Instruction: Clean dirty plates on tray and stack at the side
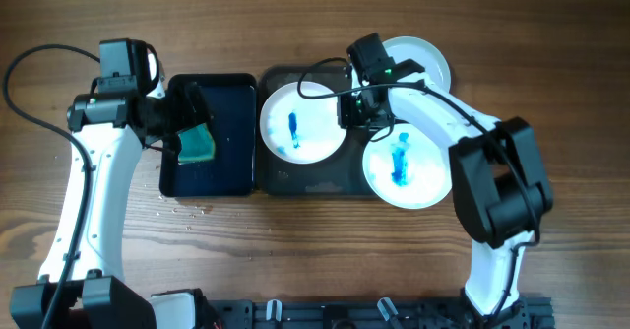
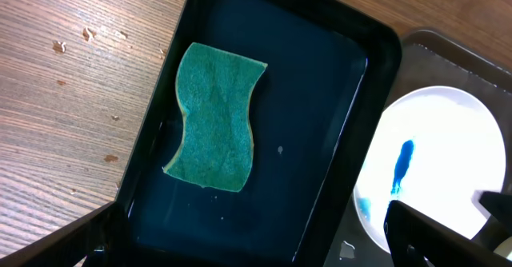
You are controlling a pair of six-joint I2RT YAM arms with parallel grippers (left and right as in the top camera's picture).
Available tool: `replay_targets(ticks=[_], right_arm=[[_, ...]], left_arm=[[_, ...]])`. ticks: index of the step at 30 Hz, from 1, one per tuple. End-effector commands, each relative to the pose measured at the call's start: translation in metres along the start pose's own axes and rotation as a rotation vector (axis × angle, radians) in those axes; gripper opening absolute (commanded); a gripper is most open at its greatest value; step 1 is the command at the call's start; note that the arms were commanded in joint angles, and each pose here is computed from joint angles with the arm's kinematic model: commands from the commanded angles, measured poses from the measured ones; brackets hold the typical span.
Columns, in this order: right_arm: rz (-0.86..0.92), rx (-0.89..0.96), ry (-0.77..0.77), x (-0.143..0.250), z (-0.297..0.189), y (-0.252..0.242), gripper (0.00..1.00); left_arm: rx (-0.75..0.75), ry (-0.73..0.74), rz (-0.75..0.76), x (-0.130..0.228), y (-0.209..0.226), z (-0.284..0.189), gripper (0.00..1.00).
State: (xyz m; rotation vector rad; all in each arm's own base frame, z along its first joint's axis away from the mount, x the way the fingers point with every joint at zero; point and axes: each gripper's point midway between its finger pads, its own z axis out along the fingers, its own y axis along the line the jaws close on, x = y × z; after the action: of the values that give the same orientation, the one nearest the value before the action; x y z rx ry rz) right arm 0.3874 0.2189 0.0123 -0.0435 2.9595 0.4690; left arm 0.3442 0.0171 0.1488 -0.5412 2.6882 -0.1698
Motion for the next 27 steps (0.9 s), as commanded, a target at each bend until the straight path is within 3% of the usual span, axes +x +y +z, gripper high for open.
replay_targets(ticks=[1,4,12,17,21,27], right_arm=[[0.045,0.017,-0.004,-0.005,0.011,-0.003,0.29],[0.043,-0.013,-0.008,-0.007,0.012,0.002,0.18],[0.095,-0.006,0.017,-0.002,0.024,-0.002,0.04],[0.102,-0.008,0.014,-0.003,0.024,-0.003,0.04],[0.101,-0.011,0.016,-0.003,0.024,-0.002,0.04],[0.099,-0.011,0.016,-0.003,0.024,-0.002,0.04]], left_arm=[[-0.013,-0.011,-0.012,-0.006,0.002,0.000,1.00],[-0.020,-0.003,-0.013,-0.006,0.003,0.004,1.00],[-0.038,0.056,0.009,-0.003,0.006,0.031,1.00],[-0.036,0.050,0.010,-0.008,0.006,0.041,0.99],[-0.044,0.082,0.066,-0.005,0.008,0.057,0.80],[-0.043,0.167,0.242,0.007,0.012,0.086,0.67]])
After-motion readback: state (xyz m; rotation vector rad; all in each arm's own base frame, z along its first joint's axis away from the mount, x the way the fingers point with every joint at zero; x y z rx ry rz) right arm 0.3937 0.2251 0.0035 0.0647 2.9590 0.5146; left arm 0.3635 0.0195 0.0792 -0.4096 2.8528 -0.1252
